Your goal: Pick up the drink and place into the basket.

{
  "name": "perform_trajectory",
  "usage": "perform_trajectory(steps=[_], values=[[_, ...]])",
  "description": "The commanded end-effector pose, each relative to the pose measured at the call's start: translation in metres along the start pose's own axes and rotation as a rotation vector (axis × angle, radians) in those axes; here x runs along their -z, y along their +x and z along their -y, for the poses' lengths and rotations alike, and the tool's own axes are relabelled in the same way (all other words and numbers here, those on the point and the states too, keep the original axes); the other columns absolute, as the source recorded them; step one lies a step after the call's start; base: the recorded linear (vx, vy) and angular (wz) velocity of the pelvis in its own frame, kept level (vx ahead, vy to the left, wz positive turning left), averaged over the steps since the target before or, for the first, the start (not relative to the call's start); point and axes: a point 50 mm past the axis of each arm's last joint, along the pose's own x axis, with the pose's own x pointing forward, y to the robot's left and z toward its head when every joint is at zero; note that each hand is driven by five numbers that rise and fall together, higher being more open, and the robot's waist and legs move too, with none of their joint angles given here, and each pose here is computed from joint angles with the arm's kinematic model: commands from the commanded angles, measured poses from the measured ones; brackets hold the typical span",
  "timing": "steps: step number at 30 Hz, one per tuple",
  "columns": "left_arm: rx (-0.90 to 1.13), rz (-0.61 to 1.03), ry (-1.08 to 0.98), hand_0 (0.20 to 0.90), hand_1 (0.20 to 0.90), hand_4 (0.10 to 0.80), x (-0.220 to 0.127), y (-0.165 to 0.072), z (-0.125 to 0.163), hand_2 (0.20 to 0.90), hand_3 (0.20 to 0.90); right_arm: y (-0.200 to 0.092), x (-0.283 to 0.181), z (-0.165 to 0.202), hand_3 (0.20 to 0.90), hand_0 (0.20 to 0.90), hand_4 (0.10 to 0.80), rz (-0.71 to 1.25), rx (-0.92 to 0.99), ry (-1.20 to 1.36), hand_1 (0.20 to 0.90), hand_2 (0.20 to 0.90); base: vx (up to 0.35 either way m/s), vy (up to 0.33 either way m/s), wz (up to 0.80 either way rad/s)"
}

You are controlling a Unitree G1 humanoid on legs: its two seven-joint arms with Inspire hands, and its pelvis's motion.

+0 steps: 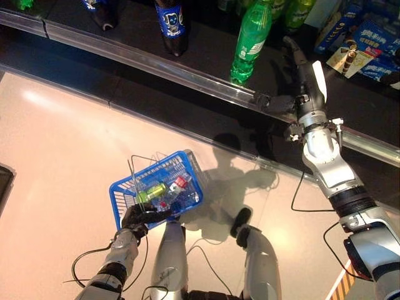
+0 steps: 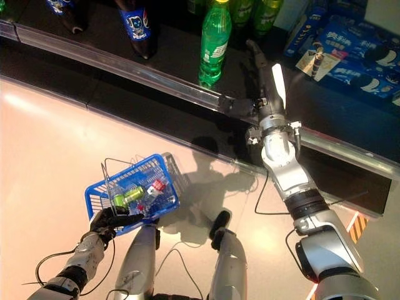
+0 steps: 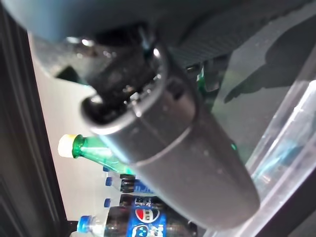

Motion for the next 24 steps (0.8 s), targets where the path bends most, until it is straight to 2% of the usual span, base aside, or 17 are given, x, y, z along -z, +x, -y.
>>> perform_trajectory(steps=[1,24], values=[[-0.056,0.029,0.129,0.300,0.300,0.100,0.005,-0.009,-0.037,0.300,0.200,0.035,-0.071,0.038,0.900,0.900,0.800,0.245,0.168,0.145,0.900,0.900,0.000,0.000,0.00],[0.008,0.053,0.163,0.300,0.300,0.100,-0.002,-0.009,-0.029,0.300,0.200,0.070,-0.073,0.048,0.900,0.900,0.800,0.074,0.157,0.418,0.900,0.900,0.007,0.000,0.01]])
